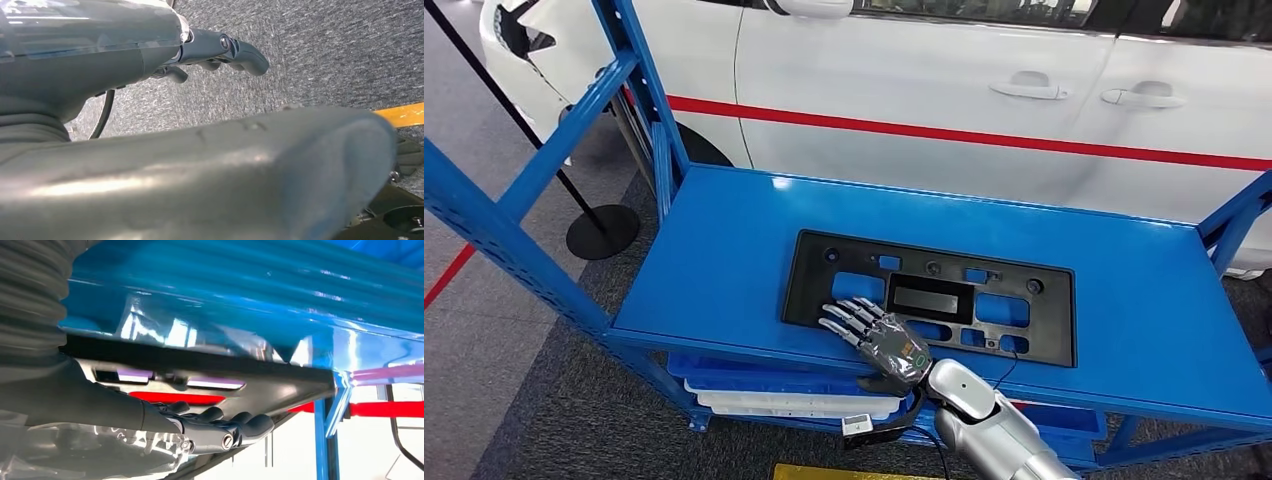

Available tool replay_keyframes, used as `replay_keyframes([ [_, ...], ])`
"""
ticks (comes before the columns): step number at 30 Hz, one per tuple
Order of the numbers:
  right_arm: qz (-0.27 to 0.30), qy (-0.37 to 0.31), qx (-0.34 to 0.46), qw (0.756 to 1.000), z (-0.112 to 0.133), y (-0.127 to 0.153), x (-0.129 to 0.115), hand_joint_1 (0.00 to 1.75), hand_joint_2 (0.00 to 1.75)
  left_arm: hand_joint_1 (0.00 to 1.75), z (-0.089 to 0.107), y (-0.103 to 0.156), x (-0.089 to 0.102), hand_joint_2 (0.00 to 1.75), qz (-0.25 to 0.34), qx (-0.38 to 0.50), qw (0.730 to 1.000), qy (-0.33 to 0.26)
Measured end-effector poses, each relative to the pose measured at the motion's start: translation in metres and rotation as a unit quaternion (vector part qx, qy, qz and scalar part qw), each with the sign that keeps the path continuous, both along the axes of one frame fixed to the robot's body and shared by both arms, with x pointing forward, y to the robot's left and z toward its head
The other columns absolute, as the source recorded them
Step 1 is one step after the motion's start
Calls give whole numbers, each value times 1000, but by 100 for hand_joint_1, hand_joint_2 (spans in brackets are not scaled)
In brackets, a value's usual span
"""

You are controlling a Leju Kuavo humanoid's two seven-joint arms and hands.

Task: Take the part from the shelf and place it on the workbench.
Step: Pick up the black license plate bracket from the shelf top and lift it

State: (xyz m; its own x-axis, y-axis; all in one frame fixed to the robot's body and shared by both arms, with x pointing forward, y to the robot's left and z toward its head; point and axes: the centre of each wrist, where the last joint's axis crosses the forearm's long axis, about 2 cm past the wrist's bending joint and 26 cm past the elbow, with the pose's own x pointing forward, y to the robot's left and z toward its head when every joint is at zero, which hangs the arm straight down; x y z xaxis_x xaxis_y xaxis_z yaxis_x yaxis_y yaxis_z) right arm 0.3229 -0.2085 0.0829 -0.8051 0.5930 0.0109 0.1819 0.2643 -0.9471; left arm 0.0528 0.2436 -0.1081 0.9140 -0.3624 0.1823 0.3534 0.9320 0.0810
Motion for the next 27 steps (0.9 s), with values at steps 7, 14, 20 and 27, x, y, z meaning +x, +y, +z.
replay_keyframes([
  [7, 12, -14, 8, 1000, 15, 2, 17, 0, 175, 0, 0, -1, 0, 0, 11, -1, 1000, 3],
  [14, 13, -24, 22, 999, 29, 2, 31, 0, 175, 0, 0, -1, -1, 0, 14, -2, 1000, 4],
  [20, -3, -99, 35, 994, 85, -2, 72, 0, 175, 0, 0, -2, -2, 0, 11, -3, 1000, 7],
  [27, -6, -112, 32, 993, 95, -3, 79, 0, 175, 0, 0, -2, -2, 0, 8, -4, 1000, 11],
])
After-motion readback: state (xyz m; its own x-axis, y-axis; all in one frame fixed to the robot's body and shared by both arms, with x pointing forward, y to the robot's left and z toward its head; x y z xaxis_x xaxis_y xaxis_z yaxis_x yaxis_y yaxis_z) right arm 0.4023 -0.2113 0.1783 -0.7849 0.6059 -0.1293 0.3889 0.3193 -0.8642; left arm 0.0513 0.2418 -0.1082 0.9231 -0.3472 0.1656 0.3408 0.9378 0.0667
